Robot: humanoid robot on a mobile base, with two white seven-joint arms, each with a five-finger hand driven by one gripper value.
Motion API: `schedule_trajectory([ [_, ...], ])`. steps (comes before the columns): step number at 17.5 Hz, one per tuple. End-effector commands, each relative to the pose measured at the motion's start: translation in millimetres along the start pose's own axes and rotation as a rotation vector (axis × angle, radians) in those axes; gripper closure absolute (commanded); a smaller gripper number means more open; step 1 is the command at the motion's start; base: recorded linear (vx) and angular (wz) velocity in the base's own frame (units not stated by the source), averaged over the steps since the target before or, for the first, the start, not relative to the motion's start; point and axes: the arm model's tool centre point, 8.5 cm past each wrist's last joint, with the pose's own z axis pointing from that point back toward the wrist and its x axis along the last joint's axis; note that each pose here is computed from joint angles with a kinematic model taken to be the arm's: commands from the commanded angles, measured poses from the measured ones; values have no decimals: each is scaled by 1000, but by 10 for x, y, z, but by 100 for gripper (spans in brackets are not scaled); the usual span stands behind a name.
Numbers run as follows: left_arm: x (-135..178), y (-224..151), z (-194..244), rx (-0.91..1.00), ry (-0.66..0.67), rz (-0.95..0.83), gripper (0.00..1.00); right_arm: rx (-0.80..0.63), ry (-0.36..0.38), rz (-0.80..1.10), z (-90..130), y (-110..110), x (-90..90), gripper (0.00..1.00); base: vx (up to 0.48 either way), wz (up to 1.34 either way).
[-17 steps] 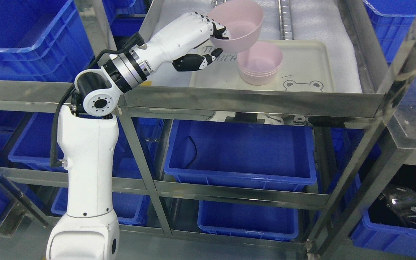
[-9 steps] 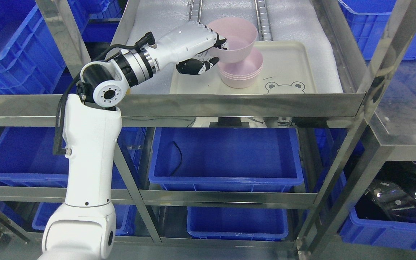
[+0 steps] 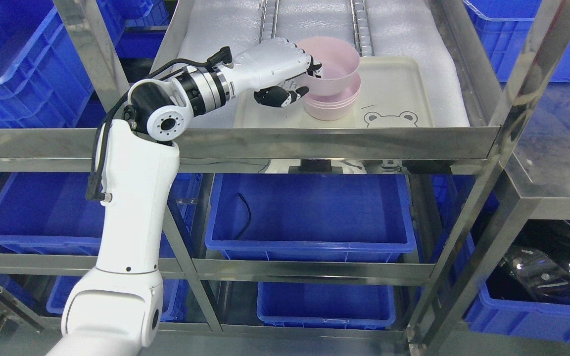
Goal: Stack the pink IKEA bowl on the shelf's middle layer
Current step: 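Lower the pink bowl with the left hand onto the pink bowl on the tray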
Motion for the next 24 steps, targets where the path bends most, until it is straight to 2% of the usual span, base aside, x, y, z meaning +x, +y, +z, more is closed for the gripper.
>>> schedule_trajectory([
  [1, -23, -48, -310, -70, -18, 32, 91, -17, 6, 2, 3, -102, -88, 0, 0, 0],
  [8, -49, -170, -329, -119, 6, 20, 90, -17, 6, 2, 3, -102, -88, 0, 0, 0],
  [14, -73, -231, -312, -133, 22, 22, 81, -17, 6, 2, 3, -102, -88, 0, 0, 0],
  [21, -162, -224, -249, -123, 62, 40, 58, -17, 6, 2, 3, -102, -88, 0, 0, 0],
  [24, -197, -188, -212, -102, 71, 50, 44, -17, 6, 2, 3, -102, -88, 0, 0, 0],
])
